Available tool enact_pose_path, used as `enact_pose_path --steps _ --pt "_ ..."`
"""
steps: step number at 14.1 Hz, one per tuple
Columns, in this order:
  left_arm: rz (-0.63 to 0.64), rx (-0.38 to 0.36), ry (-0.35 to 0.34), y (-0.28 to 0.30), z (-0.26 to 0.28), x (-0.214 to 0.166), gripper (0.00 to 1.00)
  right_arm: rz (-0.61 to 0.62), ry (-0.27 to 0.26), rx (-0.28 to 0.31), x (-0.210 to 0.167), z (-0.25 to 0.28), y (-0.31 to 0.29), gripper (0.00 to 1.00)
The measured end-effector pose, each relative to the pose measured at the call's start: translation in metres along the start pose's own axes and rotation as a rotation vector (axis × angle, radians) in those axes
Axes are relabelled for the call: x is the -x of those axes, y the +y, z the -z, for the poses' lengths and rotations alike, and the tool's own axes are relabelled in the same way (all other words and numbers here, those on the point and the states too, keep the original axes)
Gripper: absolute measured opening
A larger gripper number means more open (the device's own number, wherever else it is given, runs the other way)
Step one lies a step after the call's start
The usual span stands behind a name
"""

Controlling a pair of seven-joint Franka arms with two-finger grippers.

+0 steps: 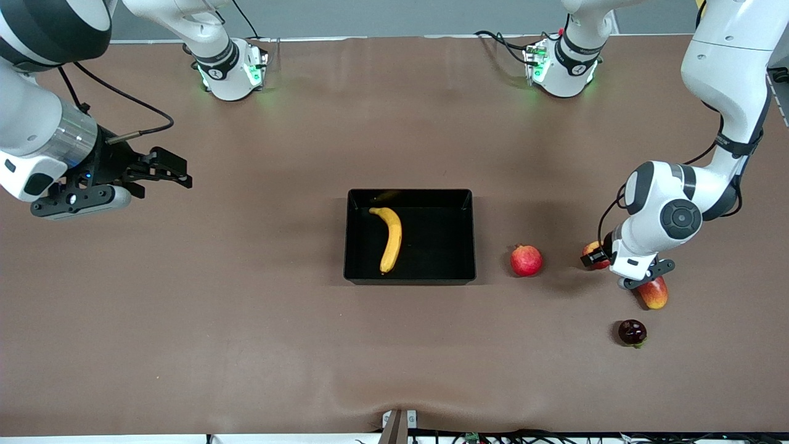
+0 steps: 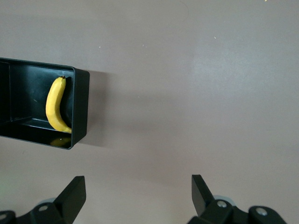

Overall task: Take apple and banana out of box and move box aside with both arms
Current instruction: 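Carry the apple out and set it beside the mango, open the left gripper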

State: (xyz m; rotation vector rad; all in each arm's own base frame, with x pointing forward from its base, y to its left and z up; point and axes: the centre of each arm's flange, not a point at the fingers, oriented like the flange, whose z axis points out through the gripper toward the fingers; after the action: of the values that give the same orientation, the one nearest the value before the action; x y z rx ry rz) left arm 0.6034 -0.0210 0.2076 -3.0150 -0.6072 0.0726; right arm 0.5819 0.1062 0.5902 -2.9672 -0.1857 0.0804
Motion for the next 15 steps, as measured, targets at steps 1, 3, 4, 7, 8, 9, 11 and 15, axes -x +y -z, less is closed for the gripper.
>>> enact_pose_path --steps 1,3,4,7,8,9,11,15 --pt "-0.004 0.003 0.002 0.002 0.000 0.001 0.88 0.001 -0.001 0.000 0.000 -0.001 0.000 1.00" --pt "-0.011 0.009 0.012 0.007 0.007 0.002 1.00 0.001 -0.003 0.000 -0.001 -0.002 -0.001 1.00" --pt "-0.015 0.013 0.025 0.009 0.016 0.002 1.00 0.000 -0.004 0.000 -0.001 -0.002 0.000 1.00" --pt "-0.050 0.016 0.067 0.030 0.067 0.011 1.00 -0.002 -0.005 0.001 -0.002 -0.003 0.001 1.00" --pt "-0.072 0.014 0.075 0.044 0.087 0.020 1.00 -0.002 -0.009 0.001 -0.003 -0.005 0.001 1.00" --pt "-0.101 0.011 0.077 0.061 0.105 0.032 1.00 -0.002 -0.014 0.001 -0.004 -0.009 0.001 1.00" --pt "-0.146 0.020 0.074 0.108 0.135 0.062 1.00 -0.006 -0.021 0.002 -0.011 -0.019 0.003 1.00" --pt "-0.267 0.062 0.087 0.205 0.166 0.127 1.00 -0.017 0.015 0.013 -0.032 -0.040 0.010 1.00"
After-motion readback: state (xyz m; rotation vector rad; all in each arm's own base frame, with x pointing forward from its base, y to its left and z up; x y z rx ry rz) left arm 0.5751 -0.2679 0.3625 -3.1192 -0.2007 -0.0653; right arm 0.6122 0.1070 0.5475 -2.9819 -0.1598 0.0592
